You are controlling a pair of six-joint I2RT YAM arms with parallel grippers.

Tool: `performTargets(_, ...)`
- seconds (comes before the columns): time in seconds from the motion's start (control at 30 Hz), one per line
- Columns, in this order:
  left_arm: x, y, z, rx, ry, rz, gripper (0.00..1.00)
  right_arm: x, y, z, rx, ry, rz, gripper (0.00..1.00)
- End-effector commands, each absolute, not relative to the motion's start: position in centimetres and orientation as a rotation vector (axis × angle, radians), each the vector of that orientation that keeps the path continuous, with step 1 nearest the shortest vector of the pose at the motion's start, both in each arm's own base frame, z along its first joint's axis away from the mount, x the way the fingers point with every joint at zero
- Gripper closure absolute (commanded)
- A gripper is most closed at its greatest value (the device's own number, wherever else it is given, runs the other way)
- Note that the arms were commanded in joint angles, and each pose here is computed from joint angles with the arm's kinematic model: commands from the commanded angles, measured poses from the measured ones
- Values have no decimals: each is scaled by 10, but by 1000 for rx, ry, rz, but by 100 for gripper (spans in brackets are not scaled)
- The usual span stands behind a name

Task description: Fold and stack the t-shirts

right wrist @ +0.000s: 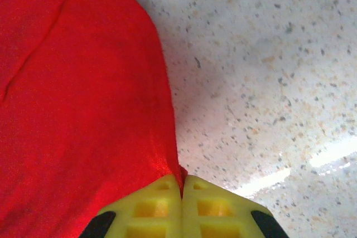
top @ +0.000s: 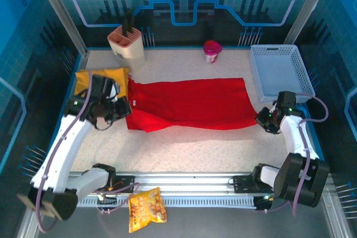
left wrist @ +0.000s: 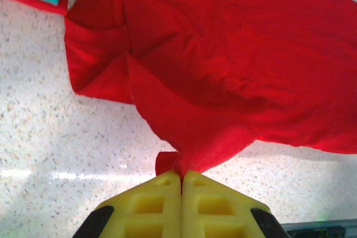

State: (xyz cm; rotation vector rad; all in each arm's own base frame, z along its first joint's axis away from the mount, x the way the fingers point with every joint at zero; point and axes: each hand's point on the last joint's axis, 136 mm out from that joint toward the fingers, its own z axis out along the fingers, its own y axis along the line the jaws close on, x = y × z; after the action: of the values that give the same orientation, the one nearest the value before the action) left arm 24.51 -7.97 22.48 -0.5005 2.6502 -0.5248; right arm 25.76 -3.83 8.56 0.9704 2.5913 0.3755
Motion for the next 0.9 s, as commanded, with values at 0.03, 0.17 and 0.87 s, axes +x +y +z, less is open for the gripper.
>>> performTargets(0.03,288,-73,230,-433,2636,-435,100,289,-43,96,946,2589,418,100)
performTargets(0.17,322,-69,219,-433,2658,-397,100,319,-44,96,905,2617,401,100)
performTargets(0.87,403,-40,183,-468,2709,-214,100,396,-31,63,819,2739,338,100)
